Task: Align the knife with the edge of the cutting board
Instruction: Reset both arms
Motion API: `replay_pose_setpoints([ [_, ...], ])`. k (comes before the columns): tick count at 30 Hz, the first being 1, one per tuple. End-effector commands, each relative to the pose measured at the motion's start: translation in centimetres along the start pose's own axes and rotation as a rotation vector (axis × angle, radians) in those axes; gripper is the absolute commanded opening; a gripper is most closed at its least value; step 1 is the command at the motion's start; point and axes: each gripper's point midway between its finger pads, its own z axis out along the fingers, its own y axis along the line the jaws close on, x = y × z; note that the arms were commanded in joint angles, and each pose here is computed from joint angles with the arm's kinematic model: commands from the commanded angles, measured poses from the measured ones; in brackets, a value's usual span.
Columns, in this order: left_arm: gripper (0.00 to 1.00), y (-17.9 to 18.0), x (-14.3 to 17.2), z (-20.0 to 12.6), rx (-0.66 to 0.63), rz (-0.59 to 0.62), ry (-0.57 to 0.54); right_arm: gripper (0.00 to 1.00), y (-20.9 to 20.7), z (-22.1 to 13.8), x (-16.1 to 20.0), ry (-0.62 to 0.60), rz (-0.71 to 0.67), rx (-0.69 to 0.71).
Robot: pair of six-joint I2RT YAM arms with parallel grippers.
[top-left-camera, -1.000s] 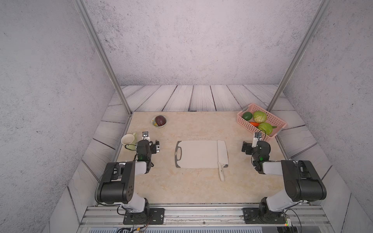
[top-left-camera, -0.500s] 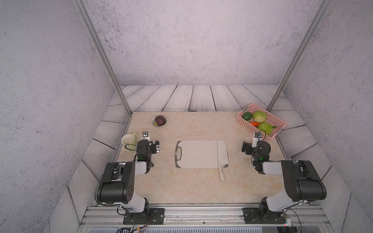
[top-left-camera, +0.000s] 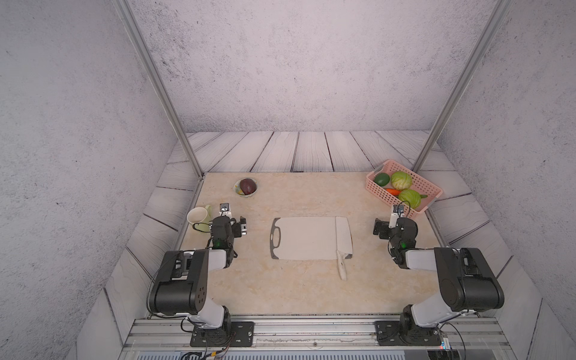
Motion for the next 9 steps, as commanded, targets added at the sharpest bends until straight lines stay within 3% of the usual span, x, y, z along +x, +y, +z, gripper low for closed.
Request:
replay_pose_setpoints([
  [1,0.98,0.14,-0.58,-0.12,-0.002,0.003,-0.018,0.99,-0.13,-0.12,-1.04,-0.020,-0.004,0.009],
  [9,0.98,0.16,-0.61,-0.13,-0.002,0.002,-0.019,0.99,-0.15,-0.12,-1.04,-0.020,-0.005,0.010],
])
